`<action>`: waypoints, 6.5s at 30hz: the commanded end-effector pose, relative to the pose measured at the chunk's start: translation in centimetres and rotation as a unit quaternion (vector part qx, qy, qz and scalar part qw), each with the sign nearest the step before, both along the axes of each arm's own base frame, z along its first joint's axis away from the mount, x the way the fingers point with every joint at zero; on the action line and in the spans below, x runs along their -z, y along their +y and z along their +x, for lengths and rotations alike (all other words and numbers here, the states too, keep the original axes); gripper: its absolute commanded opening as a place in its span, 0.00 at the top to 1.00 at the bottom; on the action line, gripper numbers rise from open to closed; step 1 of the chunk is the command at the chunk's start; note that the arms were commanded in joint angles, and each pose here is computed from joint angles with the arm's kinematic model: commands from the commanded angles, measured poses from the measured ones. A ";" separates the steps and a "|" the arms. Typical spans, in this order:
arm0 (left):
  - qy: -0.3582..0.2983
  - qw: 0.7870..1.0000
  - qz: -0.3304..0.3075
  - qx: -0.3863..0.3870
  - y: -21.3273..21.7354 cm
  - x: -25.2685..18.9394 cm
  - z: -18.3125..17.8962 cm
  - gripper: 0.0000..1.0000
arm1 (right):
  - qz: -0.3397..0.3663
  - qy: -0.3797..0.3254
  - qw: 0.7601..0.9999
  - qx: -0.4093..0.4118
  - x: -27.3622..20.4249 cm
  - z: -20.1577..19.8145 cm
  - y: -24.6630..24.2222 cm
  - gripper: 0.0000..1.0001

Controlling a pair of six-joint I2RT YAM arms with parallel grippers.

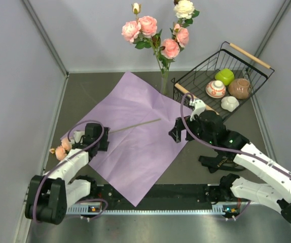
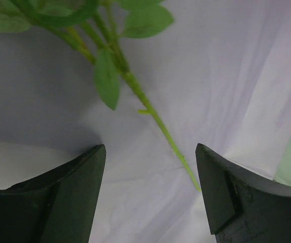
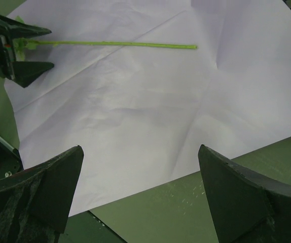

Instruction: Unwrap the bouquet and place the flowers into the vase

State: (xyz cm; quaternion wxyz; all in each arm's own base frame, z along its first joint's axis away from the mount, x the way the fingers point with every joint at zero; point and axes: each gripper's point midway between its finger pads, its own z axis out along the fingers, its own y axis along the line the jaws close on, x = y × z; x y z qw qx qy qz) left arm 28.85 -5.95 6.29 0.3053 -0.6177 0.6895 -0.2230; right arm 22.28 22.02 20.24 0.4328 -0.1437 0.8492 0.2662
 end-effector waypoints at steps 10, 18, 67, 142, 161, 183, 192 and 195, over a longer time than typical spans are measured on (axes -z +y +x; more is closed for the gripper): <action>-0.072 0.990 -0.074 -0.092 1.5 1.4 4.2 0.32 | 0.007 -0.025 1.000 -0.004 -2.0 0.2 0.2 0.03; -0.125 0.990 0.001 -0.058 2.4 -1.2 4.9 0.67 | -0.003 -0.020 1.000 -0.013 -2.0 1.0 1.1 0.03; -0.158 0.979 -0.062 -0.117 4.6 1.4 6.1 0.55 | 0.021 -0.031 0.999 -0.028 -4.6 1.3 2.3 0.01; -0.581 0.462 0.054 0.668 -20.0 -29.5 -12.1 1.00 | 0.223 0.010 0.884 -0.410 -11.1 -7.8 13.5 0.88; -0.610 0.468 0.170 0.616 -17.6 -33.2 -13.1 0.19 | 0.202 -0.208 0.940 -0.180 -17.3 -1.7 8.0 1.00; -0.609 0.421 0.019 0.672 -22.6 -30.4 -15.3 0.34 | 0.351 -0.247 0.869 -0.246 -25.3 -6.2 7.9 1.00; -0.603 0.399 0.011 0.691 -24.0 -30.4 -15.9 0.86 | 0.342 -0.232 0.874 -0.257 -24.4 -6.7 8.0 1.00; -0.589 0.399 0.031 0.702 -24.0 -29.7 -15.8 1.00 | 0.326 -0.225 0.886 -0.241 -23.9 -6.3 7.6 0.88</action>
